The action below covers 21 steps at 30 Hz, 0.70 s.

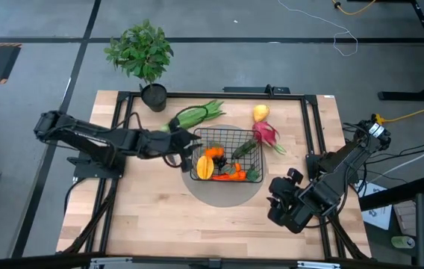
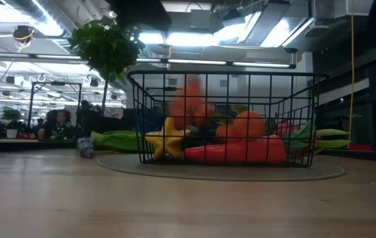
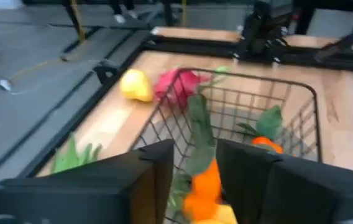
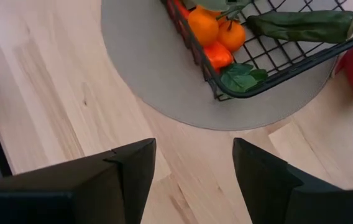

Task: Build produce basket
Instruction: Put the orange tangerines into the black wire basket, then put the red dragon fruit into the black wire basket

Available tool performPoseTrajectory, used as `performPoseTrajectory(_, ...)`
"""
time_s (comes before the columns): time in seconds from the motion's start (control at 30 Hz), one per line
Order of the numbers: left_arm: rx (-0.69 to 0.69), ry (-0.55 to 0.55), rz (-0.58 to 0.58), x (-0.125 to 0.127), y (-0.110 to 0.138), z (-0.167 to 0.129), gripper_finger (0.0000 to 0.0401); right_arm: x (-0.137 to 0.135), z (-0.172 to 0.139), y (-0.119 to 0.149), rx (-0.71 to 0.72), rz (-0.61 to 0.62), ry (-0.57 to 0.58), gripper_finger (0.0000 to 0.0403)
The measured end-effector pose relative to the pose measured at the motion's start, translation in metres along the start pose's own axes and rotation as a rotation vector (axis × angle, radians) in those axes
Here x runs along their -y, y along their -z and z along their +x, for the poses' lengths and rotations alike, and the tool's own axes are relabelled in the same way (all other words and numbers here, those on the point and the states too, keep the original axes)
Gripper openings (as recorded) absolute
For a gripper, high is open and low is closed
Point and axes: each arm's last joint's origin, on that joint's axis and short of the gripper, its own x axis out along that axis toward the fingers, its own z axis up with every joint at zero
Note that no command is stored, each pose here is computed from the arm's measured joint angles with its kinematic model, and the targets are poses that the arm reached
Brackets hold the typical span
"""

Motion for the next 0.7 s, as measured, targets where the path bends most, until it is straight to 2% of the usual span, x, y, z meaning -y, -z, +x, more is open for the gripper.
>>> performPoseTrajectory(0.1,-0.01,0.006,-0.003,-0.004,0.0,0.002,0.0133,0.003,0.002,-0.003,0.017,0.097,0.032,0.0204)
performPoseTrajectory(0.2,-0.045,-0.003,0.015,-0.005,0.004,0.003,0.0139,0.011,0.003,-0.005,0.021,0.17,0.099,0.0204)
performPoseTrajectory(0.4,-0.268,-0.031,0.083,-0.011,0.025,-0.012,0.0138,0.026,0.002,-0.003,-0.035,0.215,0.235,0.0204)
performPoseTrajectory(0.53,-0.51,-0.114,0.054,-0.02,0.048,-0.023,0.0138,0.026,0.002,-0.002,-0.052,0.244,0.239,0.0204)
performPoseTrajectory(0.63,-0.603,-0.209,-0.003,-0.026,0.06,-0.028,0.0136,0.026,0.002,-0.002,-0.046,0.249,0.236,0.0204)
performPoseTrajectory(0.7,-0.612,-0.288,0.0,-0.03,0.069,-0.026,0.0136,0.026,0.003,-0.003,-0.026,0.249,0.234,0.0204)
